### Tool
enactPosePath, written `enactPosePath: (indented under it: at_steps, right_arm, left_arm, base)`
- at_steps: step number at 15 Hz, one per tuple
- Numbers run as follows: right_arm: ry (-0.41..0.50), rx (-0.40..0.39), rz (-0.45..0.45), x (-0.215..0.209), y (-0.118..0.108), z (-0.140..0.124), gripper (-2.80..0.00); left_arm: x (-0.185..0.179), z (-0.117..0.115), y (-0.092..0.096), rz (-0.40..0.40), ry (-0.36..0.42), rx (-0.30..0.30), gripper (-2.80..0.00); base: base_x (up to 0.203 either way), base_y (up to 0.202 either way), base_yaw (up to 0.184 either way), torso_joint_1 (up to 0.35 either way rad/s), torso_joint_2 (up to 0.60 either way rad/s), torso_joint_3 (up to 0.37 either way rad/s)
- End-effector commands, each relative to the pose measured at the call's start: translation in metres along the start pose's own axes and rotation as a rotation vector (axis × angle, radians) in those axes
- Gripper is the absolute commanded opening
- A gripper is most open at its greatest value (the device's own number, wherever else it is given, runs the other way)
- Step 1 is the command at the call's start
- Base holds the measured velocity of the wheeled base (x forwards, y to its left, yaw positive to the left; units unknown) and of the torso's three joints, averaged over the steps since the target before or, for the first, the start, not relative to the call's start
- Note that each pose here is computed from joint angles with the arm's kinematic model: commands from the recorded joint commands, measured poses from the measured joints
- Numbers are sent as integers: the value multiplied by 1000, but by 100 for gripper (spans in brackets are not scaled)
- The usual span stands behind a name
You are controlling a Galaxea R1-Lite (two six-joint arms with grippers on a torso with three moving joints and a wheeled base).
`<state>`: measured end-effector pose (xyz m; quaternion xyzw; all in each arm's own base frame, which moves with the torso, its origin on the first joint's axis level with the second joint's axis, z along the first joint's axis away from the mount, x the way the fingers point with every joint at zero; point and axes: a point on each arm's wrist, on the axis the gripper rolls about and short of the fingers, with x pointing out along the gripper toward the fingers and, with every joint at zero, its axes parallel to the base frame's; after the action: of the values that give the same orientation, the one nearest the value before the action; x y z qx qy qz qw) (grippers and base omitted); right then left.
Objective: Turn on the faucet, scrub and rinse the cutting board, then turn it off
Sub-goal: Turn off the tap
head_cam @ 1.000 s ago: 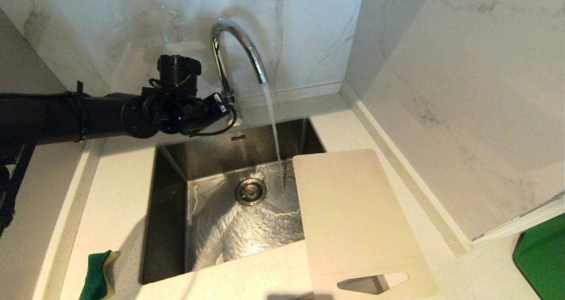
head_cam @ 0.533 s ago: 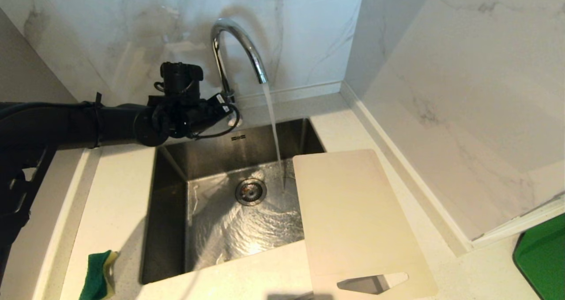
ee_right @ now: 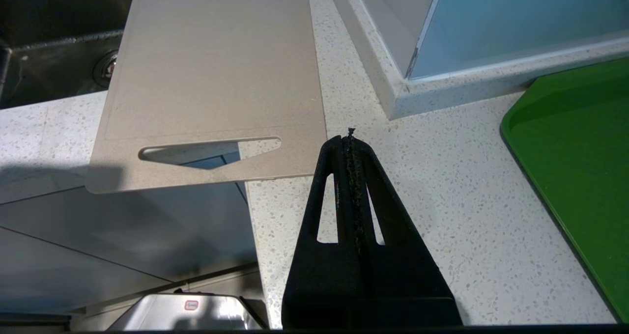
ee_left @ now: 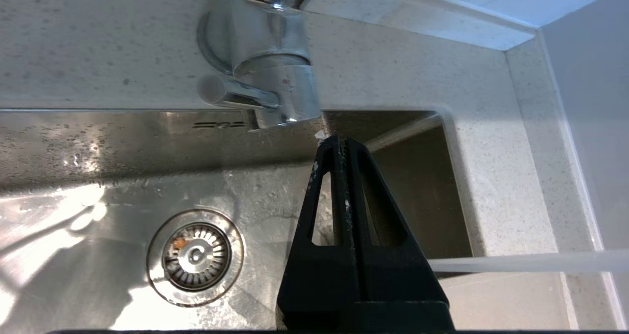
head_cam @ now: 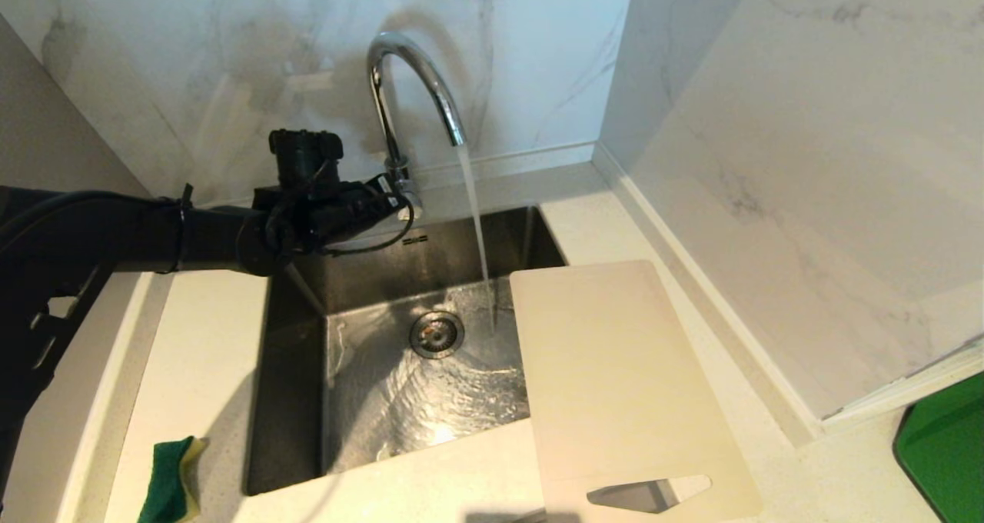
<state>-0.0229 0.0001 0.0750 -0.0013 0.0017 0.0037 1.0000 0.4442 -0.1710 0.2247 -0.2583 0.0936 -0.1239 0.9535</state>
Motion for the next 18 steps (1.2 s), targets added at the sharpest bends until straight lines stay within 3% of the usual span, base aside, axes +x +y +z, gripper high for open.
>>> enactPosePath:
  at_steps: [1,5,8,10,15,18]
  right_arm:
    - [1,0,2,0,0,0,-280]
    - [1,0,0,0,0,0,-280]
    - [1,0,1,0,0,0,-280]
    - [1,0,2,0,0,0,-280]
    - [1,0,2,0,0,0,-280]
    - [1,0,2,0,0,0,-280]
  left_arm:
    - [6,0,10,-5,-1,-8,-280]
    - [13,-2,17,-94,13,-12,-280]
    - [22,-10,22,-115,20,-12,-280]
    - [24,-4,25,-143,-3,-10,-280]
    - [31,-1,47,-184,37,-9,-280]
    - [34,-1,48,-208,41,-7,-280]
  base:
    - [0,0,0,0,0,0]
    - [0,0,0,0,0,0]
    - [0,0,0,0,0,0]
    - [0,0,0,0,0,0]
    - [0,0,0,0,0,0]
    - [0,0,0,0,0,0]
